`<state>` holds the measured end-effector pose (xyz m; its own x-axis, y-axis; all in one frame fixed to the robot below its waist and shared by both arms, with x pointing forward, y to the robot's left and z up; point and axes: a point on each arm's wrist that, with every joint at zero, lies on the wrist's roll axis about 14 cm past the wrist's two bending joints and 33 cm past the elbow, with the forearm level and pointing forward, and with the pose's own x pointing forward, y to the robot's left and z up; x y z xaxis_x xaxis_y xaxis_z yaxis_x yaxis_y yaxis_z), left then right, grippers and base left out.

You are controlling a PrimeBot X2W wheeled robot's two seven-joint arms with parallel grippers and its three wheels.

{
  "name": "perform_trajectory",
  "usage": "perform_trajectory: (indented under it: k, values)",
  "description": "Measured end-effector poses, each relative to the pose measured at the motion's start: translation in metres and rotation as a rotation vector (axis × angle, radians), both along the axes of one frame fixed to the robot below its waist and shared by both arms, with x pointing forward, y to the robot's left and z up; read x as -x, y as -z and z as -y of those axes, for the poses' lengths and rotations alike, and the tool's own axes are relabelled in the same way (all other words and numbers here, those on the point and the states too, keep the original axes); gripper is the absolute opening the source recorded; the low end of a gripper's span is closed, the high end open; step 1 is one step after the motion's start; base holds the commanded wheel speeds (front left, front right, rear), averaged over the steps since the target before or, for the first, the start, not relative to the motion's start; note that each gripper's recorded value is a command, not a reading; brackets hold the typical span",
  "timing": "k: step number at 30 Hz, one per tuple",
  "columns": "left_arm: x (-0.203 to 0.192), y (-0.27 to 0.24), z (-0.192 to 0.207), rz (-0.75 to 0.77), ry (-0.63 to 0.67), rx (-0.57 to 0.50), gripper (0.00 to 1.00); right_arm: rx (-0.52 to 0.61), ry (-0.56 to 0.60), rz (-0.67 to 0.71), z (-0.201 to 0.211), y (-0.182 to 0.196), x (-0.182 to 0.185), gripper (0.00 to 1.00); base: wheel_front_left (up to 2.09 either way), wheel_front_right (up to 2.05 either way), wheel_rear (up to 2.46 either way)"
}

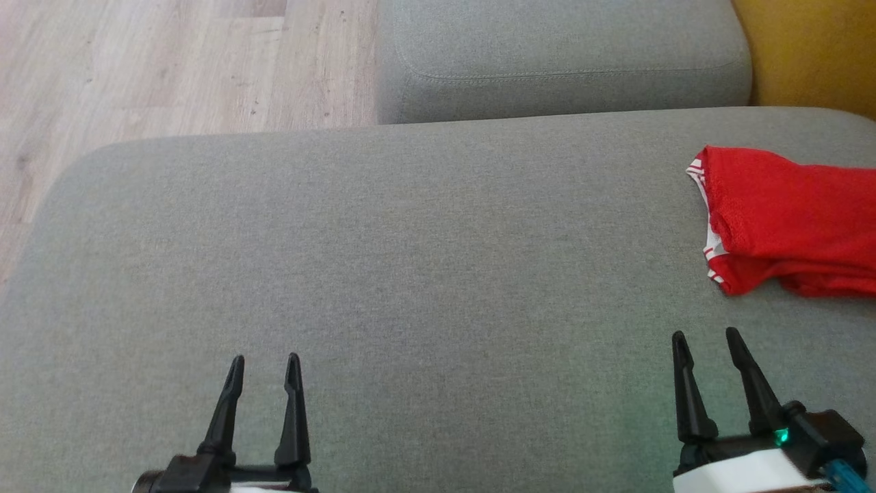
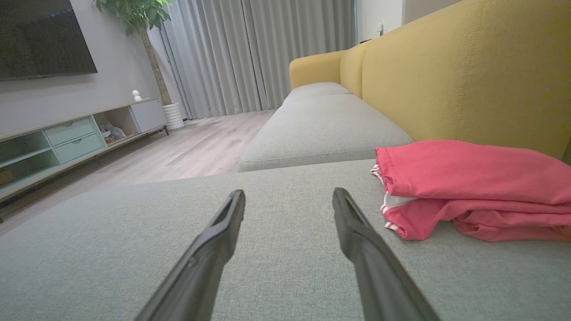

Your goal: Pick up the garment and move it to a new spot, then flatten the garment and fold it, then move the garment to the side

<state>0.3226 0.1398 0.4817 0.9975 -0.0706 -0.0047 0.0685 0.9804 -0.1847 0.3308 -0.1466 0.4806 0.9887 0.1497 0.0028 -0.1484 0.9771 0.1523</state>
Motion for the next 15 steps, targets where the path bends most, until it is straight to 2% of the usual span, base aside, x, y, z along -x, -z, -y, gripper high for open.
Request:
perform_trajectory:
  k: [5, 6, 9, 15]
  values:
    - [-0.001, -0.001, 0.0, 0.003, 0.001, -0.002, 1.0, -0.002, 0.002, 0.003, 0.0, -0.001, 0.001, 1.0, 0.0, 0.0, 0.0]
    - [-0.001, 0.001, 0.0, -0.002, 0.0, -0.006, 0.0, -0.002, 0.003, -0.005, 0.001, 0.002, 0.002, 0.0, 0.0, 0.0, 0.0]
    - [0.006, 0.02, 0.001, -0.065, 0.005, -0.011, 0.0, 0.001, 0.004, -0.062, 0.001, 0.018, 0.007, 0.0, 0.0, 0.0, 0.0]
    - [0.01, 0.028, -0.001, -0.104, -0.009, 0.05, 0.0, -0.061, 0.024, -0.096, 0.004, 0.025, 0.011, 0.0, 0.0, 0.0, 0.0]
